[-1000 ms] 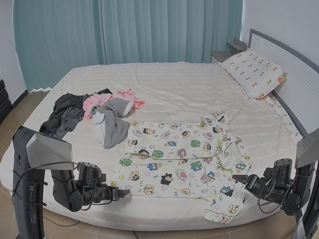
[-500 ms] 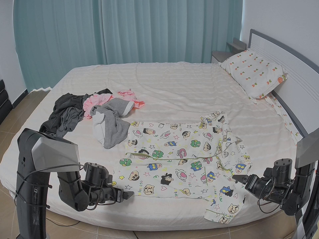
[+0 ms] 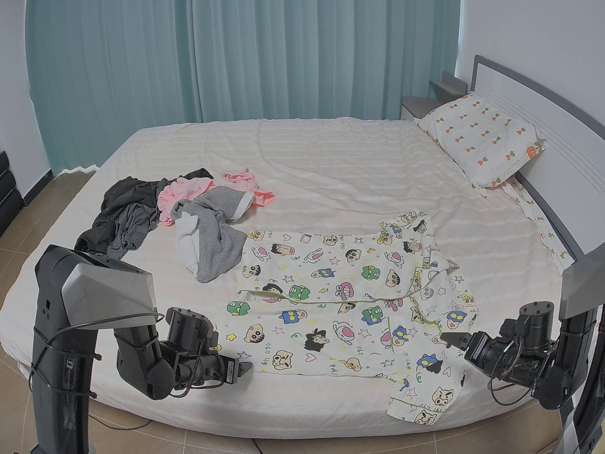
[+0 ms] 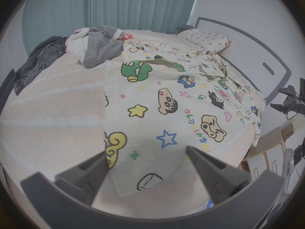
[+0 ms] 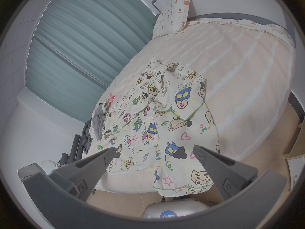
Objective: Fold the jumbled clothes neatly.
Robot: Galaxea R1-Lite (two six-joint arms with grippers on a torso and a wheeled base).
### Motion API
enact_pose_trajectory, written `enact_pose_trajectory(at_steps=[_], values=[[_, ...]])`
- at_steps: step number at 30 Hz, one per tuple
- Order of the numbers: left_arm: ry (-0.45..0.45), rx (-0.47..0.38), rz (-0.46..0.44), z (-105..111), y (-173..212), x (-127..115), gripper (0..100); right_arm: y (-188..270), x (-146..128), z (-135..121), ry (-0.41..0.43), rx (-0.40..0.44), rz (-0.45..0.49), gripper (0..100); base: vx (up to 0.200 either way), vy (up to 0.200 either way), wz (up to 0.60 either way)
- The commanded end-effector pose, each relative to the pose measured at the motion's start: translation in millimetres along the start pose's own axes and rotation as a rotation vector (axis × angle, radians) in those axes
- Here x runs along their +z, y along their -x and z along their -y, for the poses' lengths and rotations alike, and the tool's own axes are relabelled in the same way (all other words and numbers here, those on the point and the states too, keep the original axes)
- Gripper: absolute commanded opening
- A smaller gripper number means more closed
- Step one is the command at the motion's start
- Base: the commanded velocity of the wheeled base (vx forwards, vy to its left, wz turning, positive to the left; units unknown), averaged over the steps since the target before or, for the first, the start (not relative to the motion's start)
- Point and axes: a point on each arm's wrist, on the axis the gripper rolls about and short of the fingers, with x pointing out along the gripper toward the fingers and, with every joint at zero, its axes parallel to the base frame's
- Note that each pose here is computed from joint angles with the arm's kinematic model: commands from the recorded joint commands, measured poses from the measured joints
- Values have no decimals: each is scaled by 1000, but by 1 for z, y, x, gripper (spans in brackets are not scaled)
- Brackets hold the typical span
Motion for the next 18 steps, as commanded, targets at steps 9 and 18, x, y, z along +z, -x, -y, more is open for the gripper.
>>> enact_pose_trajectory(at_steps=[9,18], values=[[40,6,-14,-1,7,-6,0,-13,-17,21,84,-90,-102,100,0,0,0],[118,78,33,-1,12,1,0,-27,-19,53,217,-193,-156,100,0,0,0]])
